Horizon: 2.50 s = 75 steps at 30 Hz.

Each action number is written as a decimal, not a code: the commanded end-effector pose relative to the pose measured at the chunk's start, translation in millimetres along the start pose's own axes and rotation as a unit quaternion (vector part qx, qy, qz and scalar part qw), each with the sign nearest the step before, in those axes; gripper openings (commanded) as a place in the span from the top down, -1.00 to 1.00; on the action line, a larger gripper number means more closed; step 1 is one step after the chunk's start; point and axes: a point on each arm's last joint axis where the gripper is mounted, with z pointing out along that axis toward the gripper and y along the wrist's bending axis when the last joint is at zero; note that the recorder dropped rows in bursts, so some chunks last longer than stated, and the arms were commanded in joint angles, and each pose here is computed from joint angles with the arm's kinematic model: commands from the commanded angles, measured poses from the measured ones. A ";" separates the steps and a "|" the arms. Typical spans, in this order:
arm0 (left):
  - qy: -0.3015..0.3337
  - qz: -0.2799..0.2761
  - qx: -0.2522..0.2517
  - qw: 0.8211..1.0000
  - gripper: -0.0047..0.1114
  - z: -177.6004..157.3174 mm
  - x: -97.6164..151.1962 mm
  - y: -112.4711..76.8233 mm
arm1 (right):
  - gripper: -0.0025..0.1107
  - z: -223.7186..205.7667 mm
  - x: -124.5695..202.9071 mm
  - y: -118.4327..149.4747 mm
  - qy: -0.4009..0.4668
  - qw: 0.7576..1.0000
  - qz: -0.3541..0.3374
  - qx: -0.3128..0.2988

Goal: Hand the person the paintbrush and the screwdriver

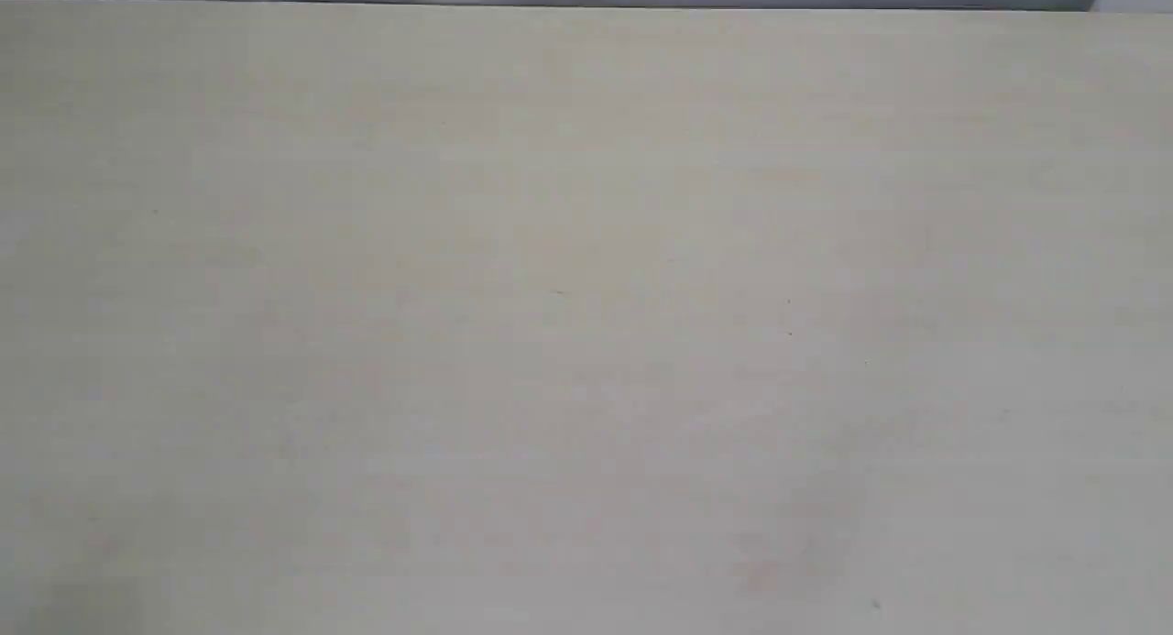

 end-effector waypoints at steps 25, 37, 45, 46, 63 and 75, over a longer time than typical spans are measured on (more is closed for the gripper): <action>-0.003 -0.001 0.005 1.000 0.92 0.0 0.0 -0.5 | 0.88 4.8 196.7 -19.2 0.070 0.983 0.141 -0.094; -0.003 -0.002 0.005 1.000 0.92 0.0 0.0 -0.6 | 0.88 5.8 192.5 -22.2 0.042 0.990 0.106 -0.083; -0.003 -0.002 0.005 1.000 0.92 0.0 0.0 -0.6 | 0.88 2.1 189.0 -29.2 0.013 0.995 0.065 -0.068; -0.003 -0.002 0.005 1.000 0.92 0.0 0.0 -0.6 | 0.88 0.4 188.3 -32.0 0.007 0.996 0.062 -0.066; -0.004 -0.001 0.005 1.000 0.92 0.0 -0.1 -0.6 | 0.88 -16.4 272.1 -77.2 -0.170 0.982 0.074 -0.040; -0.003 -0.001 0.005 1.000 0.92 0.0 0.0 -0.5 | 0.88 -10.2 303.9 -97.8 -0.202 0.950 0.166 0.168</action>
